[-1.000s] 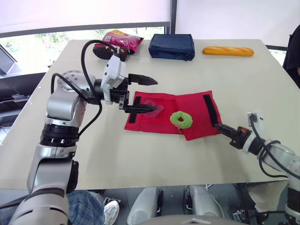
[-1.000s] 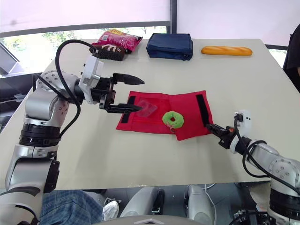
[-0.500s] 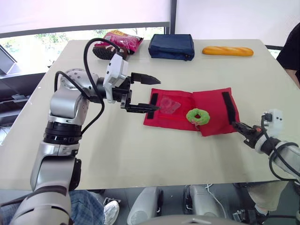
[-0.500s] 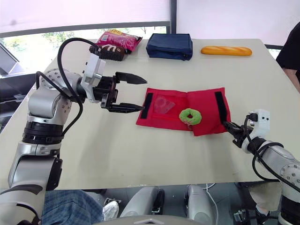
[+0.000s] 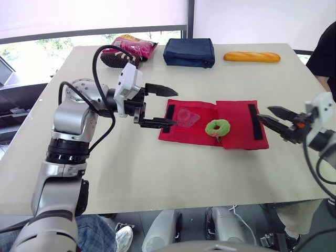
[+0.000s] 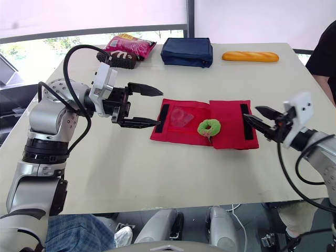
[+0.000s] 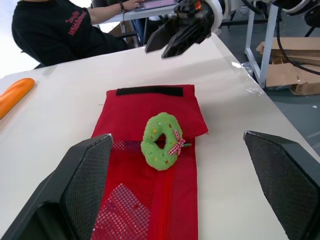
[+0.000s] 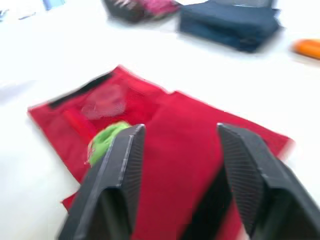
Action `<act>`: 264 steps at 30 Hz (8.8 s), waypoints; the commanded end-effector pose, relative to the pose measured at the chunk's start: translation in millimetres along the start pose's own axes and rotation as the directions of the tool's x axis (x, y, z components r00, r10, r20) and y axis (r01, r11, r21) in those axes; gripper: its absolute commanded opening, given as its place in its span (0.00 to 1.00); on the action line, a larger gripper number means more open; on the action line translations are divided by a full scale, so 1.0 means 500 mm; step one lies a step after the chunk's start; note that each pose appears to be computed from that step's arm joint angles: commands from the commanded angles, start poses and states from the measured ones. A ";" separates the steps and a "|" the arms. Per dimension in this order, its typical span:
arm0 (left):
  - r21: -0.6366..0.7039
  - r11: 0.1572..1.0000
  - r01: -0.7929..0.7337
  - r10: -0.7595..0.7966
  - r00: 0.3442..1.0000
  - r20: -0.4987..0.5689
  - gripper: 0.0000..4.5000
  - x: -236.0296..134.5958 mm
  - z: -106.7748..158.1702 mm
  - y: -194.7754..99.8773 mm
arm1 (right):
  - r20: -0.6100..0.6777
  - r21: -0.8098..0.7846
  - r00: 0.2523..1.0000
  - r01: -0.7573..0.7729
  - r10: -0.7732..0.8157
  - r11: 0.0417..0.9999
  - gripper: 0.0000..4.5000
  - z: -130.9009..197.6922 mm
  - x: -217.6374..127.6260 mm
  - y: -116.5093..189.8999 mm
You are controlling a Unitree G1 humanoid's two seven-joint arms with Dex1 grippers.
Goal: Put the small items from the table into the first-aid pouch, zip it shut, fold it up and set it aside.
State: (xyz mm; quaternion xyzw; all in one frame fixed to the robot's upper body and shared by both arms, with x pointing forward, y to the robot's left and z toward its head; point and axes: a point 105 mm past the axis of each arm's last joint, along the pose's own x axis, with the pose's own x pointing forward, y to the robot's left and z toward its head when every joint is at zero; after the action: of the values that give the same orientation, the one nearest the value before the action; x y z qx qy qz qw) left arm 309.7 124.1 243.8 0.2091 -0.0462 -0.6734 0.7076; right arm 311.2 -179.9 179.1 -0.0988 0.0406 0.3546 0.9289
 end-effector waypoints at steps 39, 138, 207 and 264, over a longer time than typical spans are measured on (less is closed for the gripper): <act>-0.250 0.771 -0.585 0.521 0.806 -0.280 1.00 -0.055 -0.218 0.050 | 0.121 -0.083 0.990 -0.068 0.078 0.994 0.73 0.048 -0.160 0.086; -0.564 0.809 0.166 0.069 0.926 0.371 0.00 0.086 0.042 0.081 | -0.085 -0.089 0.956 -0.289 0.281 0.953 0.01 -0.156 0.117 0.050; -0.683 0.730 0.009 -0.002 1.000 0.011 0.60 0.418 -0.139 -0.008 | 0.061 -0.186 0.998 0.046 -0.035 0.982 0.00 0.008 -0.138 0.057; -0.055 0.993 -0.103 0.102 0.995 -0.020 1.00 0.014 -0.004 -0.003 | -0.059 -0.041 0.994 0.088 -0.090 0.995 0.00 -0.095 0.157 -0.115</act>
State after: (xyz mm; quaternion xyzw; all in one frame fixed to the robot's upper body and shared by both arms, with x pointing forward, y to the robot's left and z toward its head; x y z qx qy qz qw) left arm 315.5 116.9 227.9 0.1787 -0.0115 -0.6363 0.7504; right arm 406.1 -176.1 133.6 -0.1180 0.0510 0.3191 0.9390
